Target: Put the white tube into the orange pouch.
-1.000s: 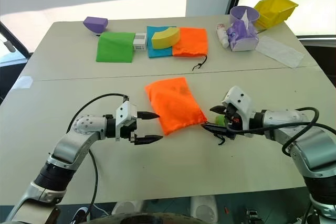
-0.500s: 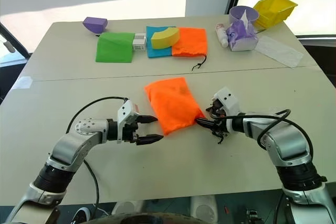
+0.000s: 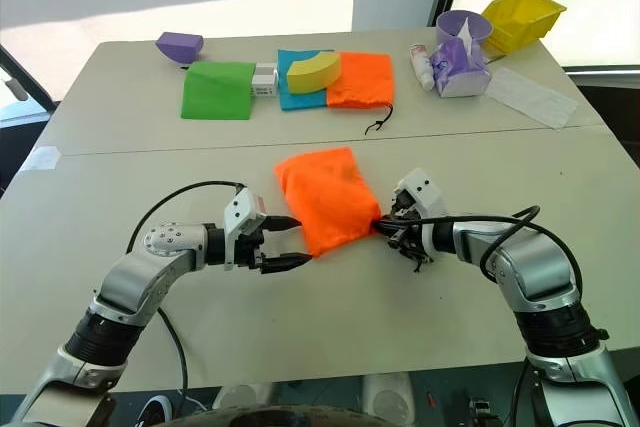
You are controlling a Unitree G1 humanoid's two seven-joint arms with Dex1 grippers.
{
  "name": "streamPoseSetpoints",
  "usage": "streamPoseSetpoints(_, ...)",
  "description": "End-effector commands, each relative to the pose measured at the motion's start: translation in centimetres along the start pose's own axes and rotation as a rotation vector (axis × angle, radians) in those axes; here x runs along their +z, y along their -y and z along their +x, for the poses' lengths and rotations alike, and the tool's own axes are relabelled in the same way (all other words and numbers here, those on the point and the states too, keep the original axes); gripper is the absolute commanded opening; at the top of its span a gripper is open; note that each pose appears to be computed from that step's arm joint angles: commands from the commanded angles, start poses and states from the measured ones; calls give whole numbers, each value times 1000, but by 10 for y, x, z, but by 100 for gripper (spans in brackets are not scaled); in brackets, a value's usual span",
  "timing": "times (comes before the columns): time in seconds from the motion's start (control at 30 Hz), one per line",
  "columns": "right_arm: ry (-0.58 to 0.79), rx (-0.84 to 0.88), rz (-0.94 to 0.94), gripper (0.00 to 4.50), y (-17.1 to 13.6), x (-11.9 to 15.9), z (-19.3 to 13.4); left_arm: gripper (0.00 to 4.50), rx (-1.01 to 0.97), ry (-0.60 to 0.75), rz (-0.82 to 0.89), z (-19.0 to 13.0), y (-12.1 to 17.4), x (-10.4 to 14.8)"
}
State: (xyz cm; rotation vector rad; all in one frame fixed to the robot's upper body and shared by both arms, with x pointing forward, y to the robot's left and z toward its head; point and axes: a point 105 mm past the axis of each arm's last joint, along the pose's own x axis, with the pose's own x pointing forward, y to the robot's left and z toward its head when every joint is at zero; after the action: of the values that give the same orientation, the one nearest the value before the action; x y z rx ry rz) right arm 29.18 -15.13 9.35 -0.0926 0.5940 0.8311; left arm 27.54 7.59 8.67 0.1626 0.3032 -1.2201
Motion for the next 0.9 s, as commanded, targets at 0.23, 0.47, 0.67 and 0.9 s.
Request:
streamPoseSetpoints(0.23, 79, 259, -5, 3, -66, 12, 14, 395, 2, 97, 62, -19, -16, 28)
streamPoseSetpoints(0.47, 72, 139, -117, 3, -51, 10, 20, 395, -25, 93, 98, -19, -16, 30)
streamPoseSetpoints(0.67, 88, 220, -95, 191, -60, 14, 2, 395, -42, 103, 90, -18, -13, 31)
streamPoseSetpoints(0.9, 64, 283, -181, 402, -68, 20, -28, 395, -88, 103, 93, -19, -9, 32)
